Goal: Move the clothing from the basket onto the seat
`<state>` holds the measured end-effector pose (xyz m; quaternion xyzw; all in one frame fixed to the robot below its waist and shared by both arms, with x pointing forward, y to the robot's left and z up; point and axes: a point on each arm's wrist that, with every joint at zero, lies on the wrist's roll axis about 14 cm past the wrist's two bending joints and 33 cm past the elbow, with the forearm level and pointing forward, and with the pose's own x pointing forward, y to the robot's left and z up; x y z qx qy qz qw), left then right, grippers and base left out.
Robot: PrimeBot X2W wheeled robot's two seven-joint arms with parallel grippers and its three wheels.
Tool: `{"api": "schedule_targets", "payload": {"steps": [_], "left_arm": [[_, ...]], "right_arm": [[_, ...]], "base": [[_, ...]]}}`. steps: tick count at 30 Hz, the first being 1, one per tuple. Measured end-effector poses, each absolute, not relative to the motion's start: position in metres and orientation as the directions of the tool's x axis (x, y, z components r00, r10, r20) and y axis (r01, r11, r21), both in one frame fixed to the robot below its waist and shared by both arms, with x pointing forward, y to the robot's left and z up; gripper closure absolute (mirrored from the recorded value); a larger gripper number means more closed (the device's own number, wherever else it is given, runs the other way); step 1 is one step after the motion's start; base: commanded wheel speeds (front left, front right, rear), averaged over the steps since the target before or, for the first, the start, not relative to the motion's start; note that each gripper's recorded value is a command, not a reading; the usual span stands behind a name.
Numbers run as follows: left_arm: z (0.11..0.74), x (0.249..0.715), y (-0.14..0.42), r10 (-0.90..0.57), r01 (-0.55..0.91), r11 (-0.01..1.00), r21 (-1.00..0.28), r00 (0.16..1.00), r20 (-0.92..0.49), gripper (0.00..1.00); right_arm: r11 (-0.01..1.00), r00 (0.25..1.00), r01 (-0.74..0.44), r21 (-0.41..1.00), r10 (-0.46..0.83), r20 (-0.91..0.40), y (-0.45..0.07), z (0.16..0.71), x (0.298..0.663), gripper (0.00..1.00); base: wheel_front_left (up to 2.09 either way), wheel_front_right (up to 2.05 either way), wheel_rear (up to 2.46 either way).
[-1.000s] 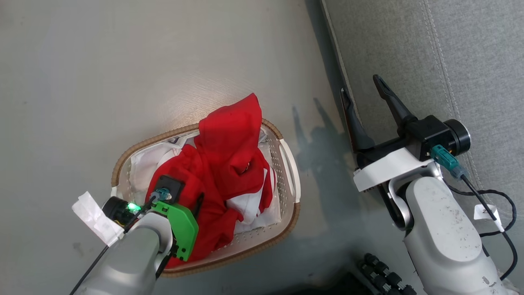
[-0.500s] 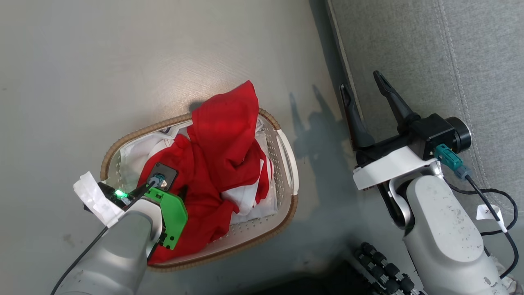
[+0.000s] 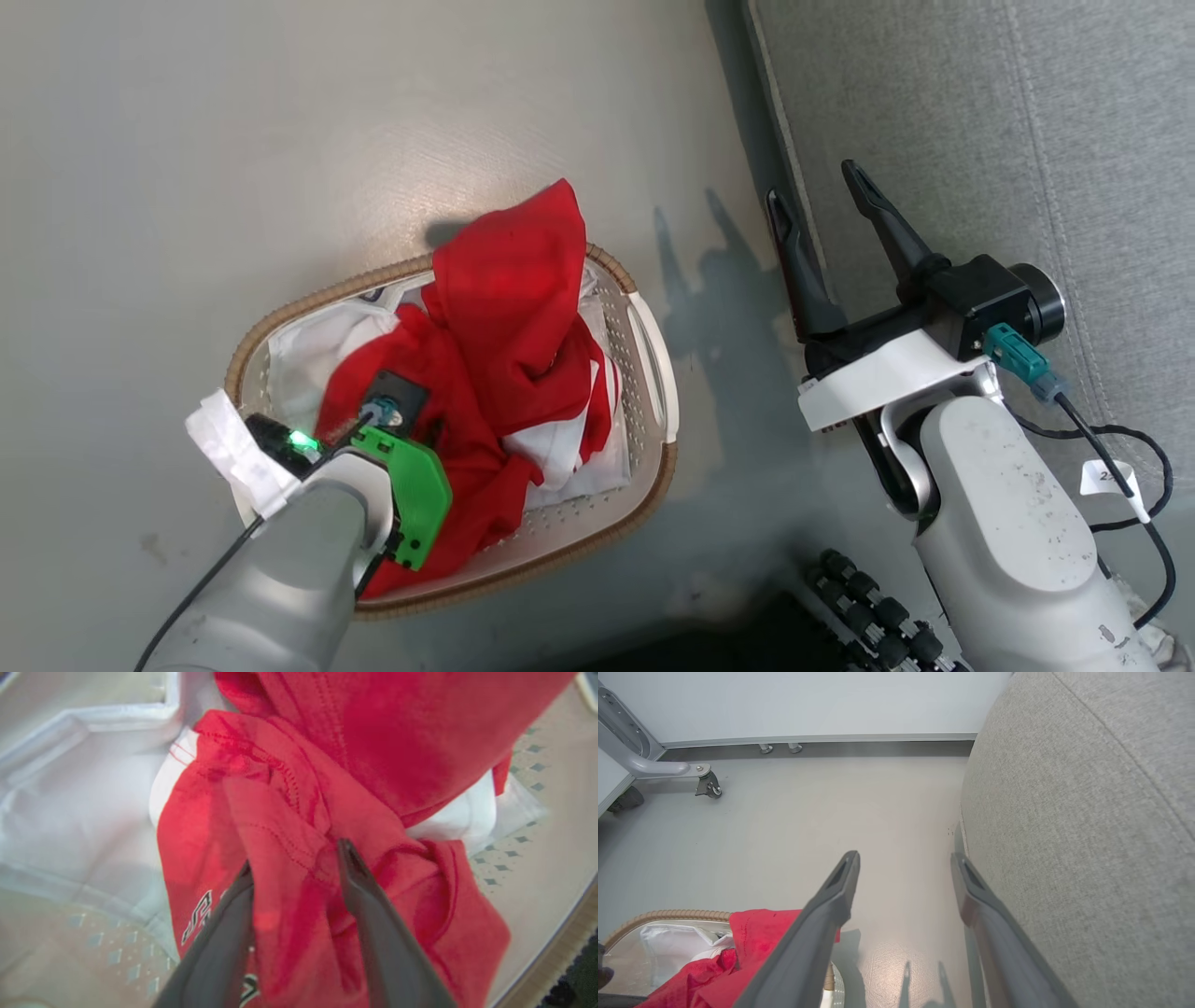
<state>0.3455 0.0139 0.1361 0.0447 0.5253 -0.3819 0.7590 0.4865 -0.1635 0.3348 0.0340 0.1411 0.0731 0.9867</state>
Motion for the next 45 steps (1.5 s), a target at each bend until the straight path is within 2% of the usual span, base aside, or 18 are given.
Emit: {"api": "schedule_targets", "payload": {"steps": [9,15,22,29,37,42,45], "left_arm": [[0.178,0.368,0.013,-0.582,0.615,0.724,-0.314,0.298,-0.757,1.0],[0.229,0.393,0.012,-0.6,0.58,0.757,-0.3,0.437,-0.67,1.0],[0.297,0.415,0.014,-0.619,0.575,0.772,-0.27,0.586,-0.522,1.0],[0.379,0.429,0.012,-0.616,0.564,0.788,-0.247,0.724,-0.31,1.0],[0.481,0.435,0.001,-0.615,0.598,0.779,-0.187,0.788,-0.04,1.0],[0.537,0.43,-0.007,-0.615,0.624,0.766,-0.154,0.781,0.108,1.0],[0.582,0.426,-0.015,-0.623,0.655,0.747,-0.114,0.75,0.223,1.0]], "right_arm": [[0.986,0.964,-0.143,0.086,0.158,-0.215,-0.161,0.368,0.486,0.0],[0.984,0.972,-0.147,0.106,0.163,-0.168,-0.155,0.398,0.476,0.0],[0.981,0.978,-0.152,0.12,0.167,-0.127,-0.15,0.423,0.458,0.0],[0.977,0.98,-0.179,0.115,0.188,-0.071,-0.139,0.451,0.436,0.0],[0.969,0.977,-0.208,0.133,0.211,-0.011,-0.128,0.477,0.413,0.0],[0.965,0.974,-0.225,0.136,0.226,0.011,-0.122,0.486,0.4,0.0],[0.959,0.967,-0.256,0.12,0.253,0.039,-0.113,0.496,0.393,0.0]], "base": [[0.0,0.0,0.0],[0.0,0.0,0.0],[0.0,0.0,0.0],[0.0,0.0,0.0],[0.0,0.0,0.0],[0.0,0.0,0.0],[0.0,0.0,0.0]]}}
